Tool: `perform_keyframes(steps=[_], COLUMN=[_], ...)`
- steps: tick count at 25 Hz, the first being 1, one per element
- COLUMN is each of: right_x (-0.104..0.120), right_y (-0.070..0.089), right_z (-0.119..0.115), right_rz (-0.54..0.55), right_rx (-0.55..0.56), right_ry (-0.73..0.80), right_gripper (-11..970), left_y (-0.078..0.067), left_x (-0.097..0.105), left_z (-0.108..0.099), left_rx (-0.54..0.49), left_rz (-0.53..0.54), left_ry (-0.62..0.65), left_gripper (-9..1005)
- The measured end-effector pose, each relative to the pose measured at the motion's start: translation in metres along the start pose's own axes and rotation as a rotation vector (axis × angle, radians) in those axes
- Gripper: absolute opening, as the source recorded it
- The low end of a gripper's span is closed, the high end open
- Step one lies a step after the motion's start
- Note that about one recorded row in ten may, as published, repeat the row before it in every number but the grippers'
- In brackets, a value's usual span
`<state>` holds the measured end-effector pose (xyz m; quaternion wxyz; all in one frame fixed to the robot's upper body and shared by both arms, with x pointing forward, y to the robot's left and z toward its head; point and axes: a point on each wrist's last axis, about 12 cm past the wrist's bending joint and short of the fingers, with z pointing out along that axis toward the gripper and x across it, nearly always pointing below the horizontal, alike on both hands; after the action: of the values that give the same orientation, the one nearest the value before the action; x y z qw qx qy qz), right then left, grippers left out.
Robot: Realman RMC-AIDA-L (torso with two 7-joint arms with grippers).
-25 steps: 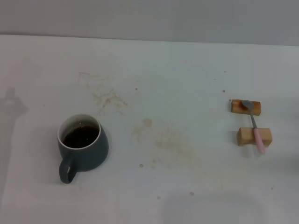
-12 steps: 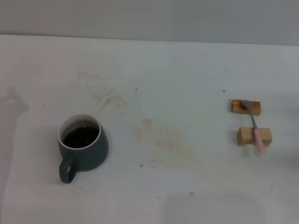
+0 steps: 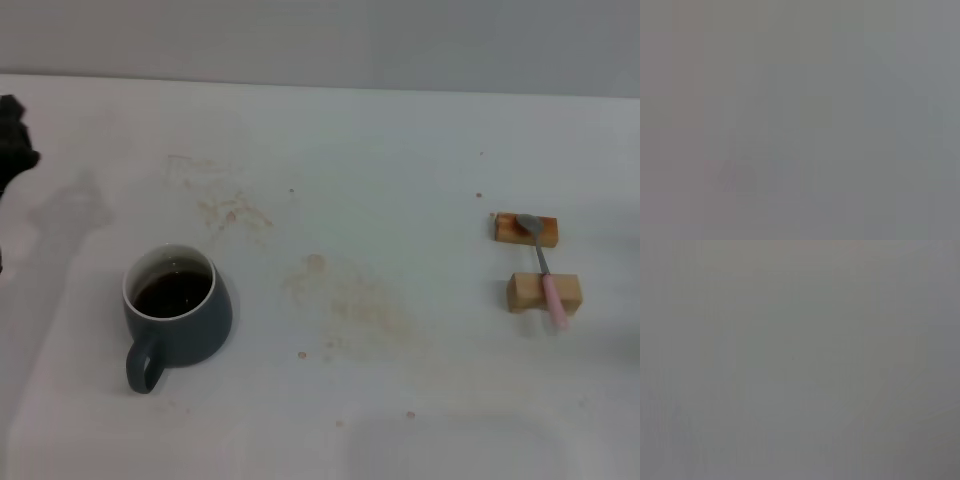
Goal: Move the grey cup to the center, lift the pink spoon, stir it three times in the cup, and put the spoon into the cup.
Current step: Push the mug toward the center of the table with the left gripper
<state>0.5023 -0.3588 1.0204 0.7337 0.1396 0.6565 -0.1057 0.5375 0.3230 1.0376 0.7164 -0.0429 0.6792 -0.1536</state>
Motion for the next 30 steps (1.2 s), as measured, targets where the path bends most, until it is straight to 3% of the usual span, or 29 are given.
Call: perform_keyframes(steps=[5, 11, 19, 30], right_x=[0.002, 0.003, 0.005, 0.000], right_y=[-0.001, 0.000, 0.002, -0.010], right_z=[-0.004, -0.005, -0.003, 0.005], right_rz=[0.009, 0.016, 0.020, -0.019], right_rx=[0.005, 0.006, 0.001, 0.030], right_ry=[0.009, 0.016, 0.032, 0.016], right_gripper=[506, 506, 506, 506], left_y=[0.010, 0.034, 0.055, 0.055], left_x=[-0.013, -0.038, -0.053, -0.051], left_z=[0.001, -0.002, -0.036, -0.067], left_rx=[0.107, 0.257, 0.434, 0.551], left_rz=[-0.002, 0.006, 0.035, 0.041], left_ry=[0.037, 0.125, 0.241, 0.316], left_gripper=[6, 8, 11, 14])
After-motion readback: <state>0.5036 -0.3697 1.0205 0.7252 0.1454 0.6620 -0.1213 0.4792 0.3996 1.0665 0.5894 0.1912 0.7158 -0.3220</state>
